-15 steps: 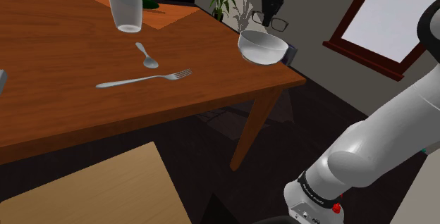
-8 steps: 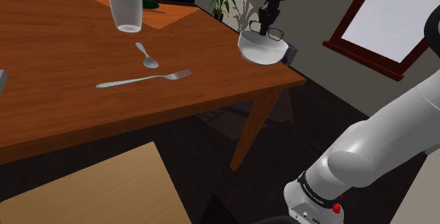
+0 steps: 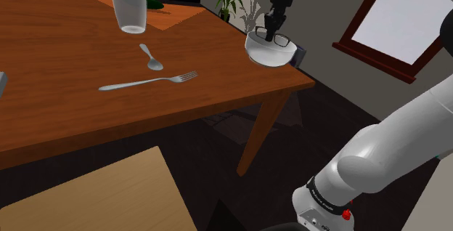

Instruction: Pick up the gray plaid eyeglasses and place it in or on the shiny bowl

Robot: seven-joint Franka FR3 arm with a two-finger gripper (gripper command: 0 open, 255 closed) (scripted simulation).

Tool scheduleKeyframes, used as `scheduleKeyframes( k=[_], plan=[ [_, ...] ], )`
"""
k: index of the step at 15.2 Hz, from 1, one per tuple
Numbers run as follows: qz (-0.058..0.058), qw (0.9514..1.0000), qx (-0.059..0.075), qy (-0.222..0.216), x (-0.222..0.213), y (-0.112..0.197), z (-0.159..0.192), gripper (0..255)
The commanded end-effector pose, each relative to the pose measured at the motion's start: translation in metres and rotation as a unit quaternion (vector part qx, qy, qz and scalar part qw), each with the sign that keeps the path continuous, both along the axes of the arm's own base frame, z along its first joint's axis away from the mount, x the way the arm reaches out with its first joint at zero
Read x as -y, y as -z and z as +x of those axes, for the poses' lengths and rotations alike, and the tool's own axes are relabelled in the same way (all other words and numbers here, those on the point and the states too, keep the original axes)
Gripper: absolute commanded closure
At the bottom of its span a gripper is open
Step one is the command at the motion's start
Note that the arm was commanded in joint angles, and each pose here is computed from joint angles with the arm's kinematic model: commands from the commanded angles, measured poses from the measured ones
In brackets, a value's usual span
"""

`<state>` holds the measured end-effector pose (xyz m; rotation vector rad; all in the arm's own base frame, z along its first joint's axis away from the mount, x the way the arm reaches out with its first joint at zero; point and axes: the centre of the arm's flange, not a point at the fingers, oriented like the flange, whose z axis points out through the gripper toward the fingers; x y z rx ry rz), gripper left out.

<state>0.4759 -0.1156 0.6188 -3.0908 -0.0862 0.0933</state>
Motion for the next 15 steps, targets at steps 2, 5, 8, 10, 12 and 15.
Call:
scheduleKeyframes(
  k=[2,5,8,10,12,15],
  plan=[
    [0.000,1.0000,0.000,0.000,0.000,0.000,0.000,255],
    [0.000,1.0000,0.000,0.000,0.000,0.000,0.000,0],
    [0.000,1.0000,0.000,0.000,0.000,0.000,0.000,0],
    [0.000,1.0000,0.000,0.000,0.001,-0.026,0.002,0],
    [0.000,1.0000,0.000,0.000,0.002,-0.050,0.003,0],
    [0.000,1.0000,0.000,0.000,0.002,-0.050,0.003,0]
  ],
)
